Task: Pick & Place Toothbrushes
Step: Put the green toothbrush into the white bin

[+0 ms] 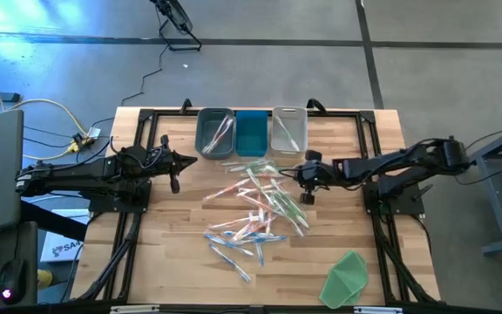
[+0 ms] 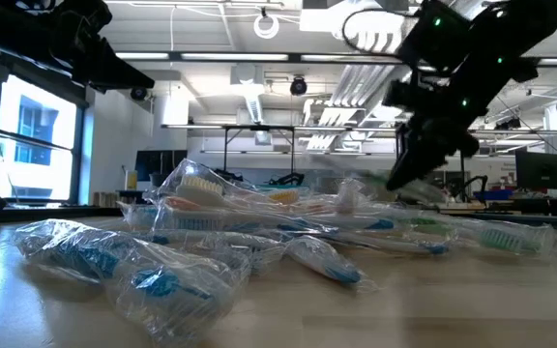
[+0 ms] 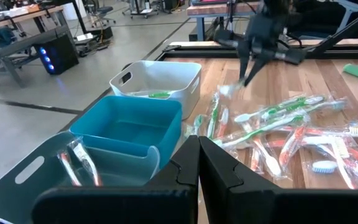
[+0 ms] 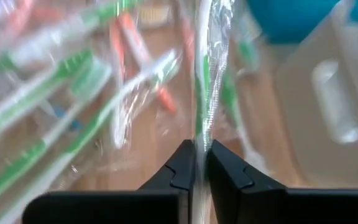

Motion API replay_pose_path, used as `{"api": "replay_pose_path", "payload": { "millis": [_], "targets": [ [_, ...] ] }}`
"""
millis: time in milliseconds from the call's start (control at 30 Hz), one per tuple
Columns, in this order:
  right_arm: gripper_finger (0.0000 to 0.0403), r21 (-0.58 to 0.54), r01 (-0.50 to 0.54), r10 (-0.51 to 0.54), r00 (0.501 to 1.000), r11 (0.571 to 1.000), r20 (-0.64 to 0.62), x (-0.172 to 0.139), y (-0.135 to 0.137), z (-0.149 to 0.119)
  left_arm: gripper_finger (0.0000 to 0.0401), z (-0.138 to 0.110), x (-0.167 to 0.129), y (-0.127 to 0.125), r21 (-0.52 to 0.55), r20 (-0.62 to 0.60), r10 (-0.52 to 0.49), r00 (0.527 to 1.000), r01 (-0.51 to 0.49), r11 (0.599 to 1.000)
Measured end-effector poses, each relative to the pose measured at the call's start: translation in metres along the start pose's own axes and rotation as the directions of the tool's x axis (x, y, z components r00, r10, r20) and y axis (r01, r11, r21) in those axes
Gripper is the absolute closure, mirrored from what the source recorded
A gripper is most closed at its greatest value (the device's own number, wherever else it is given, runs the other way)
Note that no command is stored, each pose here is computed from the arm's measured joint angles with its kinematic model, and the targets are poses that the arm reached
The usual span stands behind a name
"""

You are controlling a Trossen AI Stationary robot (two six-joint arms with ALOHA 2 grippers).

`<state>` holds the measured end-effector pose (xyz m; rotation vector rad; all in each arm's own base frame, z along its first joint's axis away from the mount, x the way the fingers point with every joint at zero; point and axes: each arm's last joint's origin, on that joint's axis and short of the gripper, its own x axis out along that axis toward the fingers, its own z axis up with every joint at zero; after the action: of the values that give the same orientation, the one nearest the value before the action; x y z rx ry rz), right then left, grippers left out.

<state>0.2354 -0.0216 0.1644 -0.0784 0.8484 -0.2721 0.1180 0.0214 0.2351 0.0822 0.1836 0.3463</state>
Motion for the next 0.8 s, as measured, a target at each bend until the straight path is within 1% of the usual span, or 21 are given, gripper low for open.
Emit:
{"api": "replay_pose_path", "payload": {
  "millis": [100, 200, 267, 333, 467, 600, 667, 800],
  "targets": [
    [0.0384, 0.05, 0.02, -0.025, 0.996, 0.999, 0.087, -0.019, -0.006, 0.011, 0.0401, 0.0, 0.0, 0.0, 0.0, 0.0, 0.0, 1.0, 0.0, 1.0],
    [0.0384, 0.151, 0.075, -0.104, 0.976, 0.986, 0.193, -0.041, -0.017, 0.026, 0.0401, 0.0, 0.0, 0.0, 0.0, 0.0, 0.0, 1.0, 0.0, 1.0],
    [0.0384, 0.221, 0.111, -0.165, 0.957, 0.969, 0.24, -0.052, -0.025, 0.034, 0.0401, 0.0, 0.0, 0.0, 0.0, 0.0, 0.0, 1.0, 0.0, 1.0],
    [0.0384, 0.291, 0.126, -0.216, 0.929, 0.948, 0.3, -0.062, -0.033, 0.043, 0.0401, 0.0, 0.0, 0.0, -0.001, 0.0, 0.0, 1.0, 0.0, 1.0],
    [0.0384, 0.43, 0.138, -0.321, 0.864, 0.892, 0.388, -0.069, -0.046, 0.053, 0.0401, 0.0, 0.0, 0.0, -0.001, 0.0, 0.0, 1.0, 0.0, 1.0],
    [0.0384, 0.564, 0.135, -0.419, 0.809, 0.815, 0.412, -0.065, -0.058, 0.06, 0.0401, 0.0, 0.0, 0.0, -0.004, 0.0, -0.001, 1.0, 0.001, 1.0],
    [0.0384, 0.592, 0.157, -0.446, 0.811, 0.79, 0.38, -0.058, -0.063, 0.058, 0.0401, 0.0, 0.0, 0.0, -0.007, 0.001, -0.001, 1.0, 0.001, 1.0],
    [0.0384, 0.62, 0.19, -0.468, 0.823, 0.761, 0.321, -0.039, -0.071, 0.055, 0.0401, 0.0, 0.0, 0.0, -0.017, 0.001, -0.001, 1.0, 0.001, 1.0]
  ]
}}
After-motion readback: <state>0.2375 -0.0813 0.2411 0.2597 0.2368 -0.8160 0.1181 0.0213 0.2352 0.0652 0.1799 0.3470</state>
